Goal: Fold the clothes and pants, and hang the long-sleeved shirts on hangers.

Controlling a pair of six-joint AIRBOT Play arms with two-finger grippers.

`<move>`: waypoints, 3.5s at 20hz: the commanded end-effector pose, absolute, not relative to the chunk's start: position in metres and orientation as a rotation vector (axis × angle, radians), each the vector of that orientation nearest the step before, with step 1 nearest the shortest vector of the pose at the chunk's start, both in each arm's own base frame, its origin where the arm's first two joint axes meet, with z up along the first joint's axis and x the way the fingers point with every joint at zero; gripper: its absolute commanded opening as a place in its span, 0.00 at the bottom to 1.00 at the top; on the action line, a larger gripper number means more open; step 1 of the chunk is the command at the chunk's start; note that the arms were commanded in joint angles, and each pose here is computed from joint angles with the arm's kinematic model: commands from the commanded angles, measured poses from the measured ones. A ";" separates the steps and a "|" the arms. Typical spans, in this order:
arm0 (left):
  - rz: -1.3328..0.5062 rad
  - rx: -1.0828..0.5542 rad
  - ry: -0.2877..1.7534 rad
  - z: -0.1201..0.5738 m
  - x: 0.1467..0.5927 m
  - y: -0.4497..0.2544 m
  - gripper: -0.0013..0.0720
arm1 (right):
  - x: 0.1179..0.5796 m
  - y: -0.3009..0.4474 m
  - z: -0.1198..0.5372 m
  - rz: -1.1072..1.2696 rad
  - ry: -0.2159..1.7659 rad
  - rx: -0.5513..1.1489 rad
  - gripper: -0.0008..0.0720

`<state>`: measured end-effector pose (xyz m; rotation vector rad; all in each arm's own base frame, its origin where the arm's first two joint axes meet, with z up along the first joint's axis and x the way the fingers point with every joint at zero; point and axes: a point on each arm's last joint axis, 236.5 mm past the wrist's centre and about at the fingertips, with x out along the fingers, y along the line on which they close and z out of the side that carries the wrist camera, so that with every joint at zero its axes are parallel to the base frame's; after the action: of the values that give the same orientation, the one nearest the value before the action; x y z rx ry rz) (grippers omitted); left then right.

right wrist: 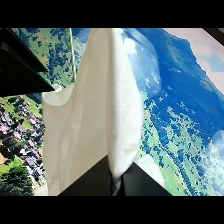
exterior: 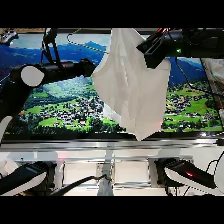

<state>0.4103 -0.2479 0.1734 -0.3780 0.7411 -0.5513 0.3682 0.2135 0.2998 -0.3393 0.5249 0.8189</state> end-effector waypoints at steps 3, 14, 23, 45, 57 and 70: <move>-0.570 -0.349 0.722 0.181 0.405 -0.247 0.77 | 0.368 0.214 0.300 0.820 0.524 -0.339 0.04; -0.553 -0.327 0.809 0.138 0.418 -0.253 0.66 | 0.367 0.214 0.300 0.822 0.524 -0.338 0.04; -0.541 -0.346 0.681 0.147 0.452 -0.248 0.03 | 0.363 0.215 0.297 0.836 0.540 -0.337 0.04; -0.449 -0.213 0.292 0.264 0.482 -0.176 0.03 | 0.362 0.180 0.263 0.752 0.693 -0.471 0.04; -0.722 -0.009 0.232 0.324 0.364 -0.244 0.65 | 0.418 0.161 0.317 0.515 0.476 -0.384 0.04; -0.751 -0.012 0.292 0.312 0.357 -0.249 0.62 | 0.416 -0.103 0.393 -0.372 0.342 -0.168 0.04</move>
<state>0.3585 -0.2481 0.3158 -0.0165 0.2755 -0.7453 0.4363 -0.0475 0.3706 -0.1920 0.3908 -0.2007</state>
